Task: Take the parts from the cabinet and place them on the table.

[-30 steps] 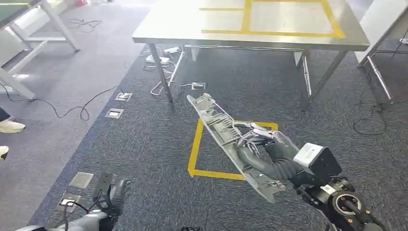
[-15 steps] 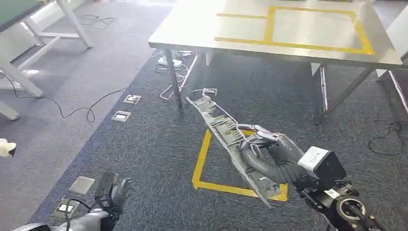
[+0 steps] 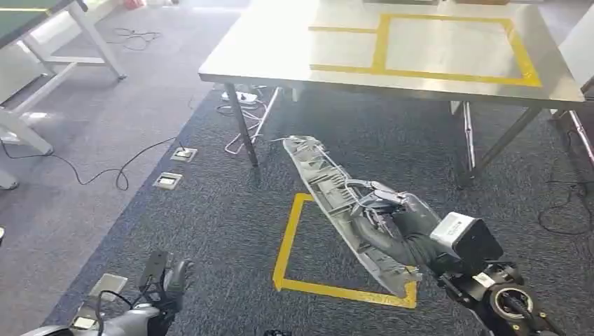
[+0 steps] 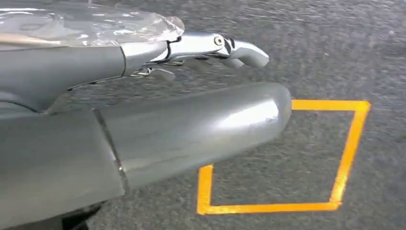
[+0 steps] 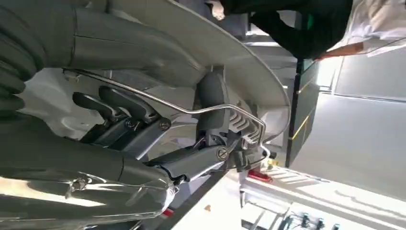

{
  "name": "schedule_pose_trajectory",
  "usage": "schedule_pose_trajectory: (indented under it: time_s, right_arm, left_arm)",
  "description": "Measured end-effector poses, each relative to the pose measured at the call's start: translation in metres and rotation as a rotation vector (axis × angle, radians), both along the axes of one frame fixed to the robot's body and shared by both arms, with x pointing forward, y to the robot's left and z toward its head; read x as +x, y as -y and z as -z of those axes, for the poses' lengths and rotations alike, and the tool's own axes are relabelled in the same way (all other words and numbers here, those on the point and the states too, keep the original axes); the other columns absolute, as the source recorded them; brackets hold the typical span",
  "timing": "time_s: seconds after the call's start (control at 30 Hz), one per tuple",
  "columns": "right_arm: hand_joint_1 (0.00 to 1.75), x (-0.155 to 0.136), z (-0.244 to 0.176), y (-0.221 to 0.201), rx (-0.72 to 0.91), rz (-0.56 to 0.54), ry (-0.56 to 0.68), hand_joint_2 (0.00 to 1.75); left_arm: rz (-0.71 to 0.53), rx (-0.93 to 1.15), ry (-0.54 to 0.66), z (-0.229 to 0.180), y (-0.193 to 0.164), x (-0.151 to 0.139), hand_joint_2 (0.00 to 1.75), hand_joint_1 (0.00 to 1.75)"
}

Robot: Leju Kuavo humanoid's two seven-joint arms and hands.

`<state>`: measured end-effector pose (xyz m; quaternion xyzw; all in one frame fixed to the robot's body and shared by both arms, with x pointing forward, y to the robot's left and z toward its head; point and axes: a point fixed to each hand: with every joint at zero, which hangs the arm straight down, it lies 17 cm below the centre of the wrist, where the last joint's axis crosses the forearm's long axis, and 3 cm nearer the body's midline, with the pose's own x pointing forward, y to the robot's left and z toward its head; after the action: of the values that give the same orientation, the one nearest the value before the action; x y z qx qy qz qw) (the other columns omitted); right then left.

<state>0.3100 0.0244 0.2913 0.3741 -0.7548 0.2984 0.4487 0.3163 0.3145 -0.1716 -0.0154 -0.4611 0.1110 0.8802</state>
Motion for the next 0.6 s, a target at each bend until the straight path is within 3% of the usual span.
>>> schedule_pose_trajectory:
  time_s: [0.6]
  right_arm:
    - [1.75, 0.0066, -0.0059, 0.0043, 0.011, 0.032, 0.004, 1.75]
  left_arm:
    - [-0.002, -0.007, 0.013, -0.0035, 0.0036, 0.0057, 0.0, 0.0]
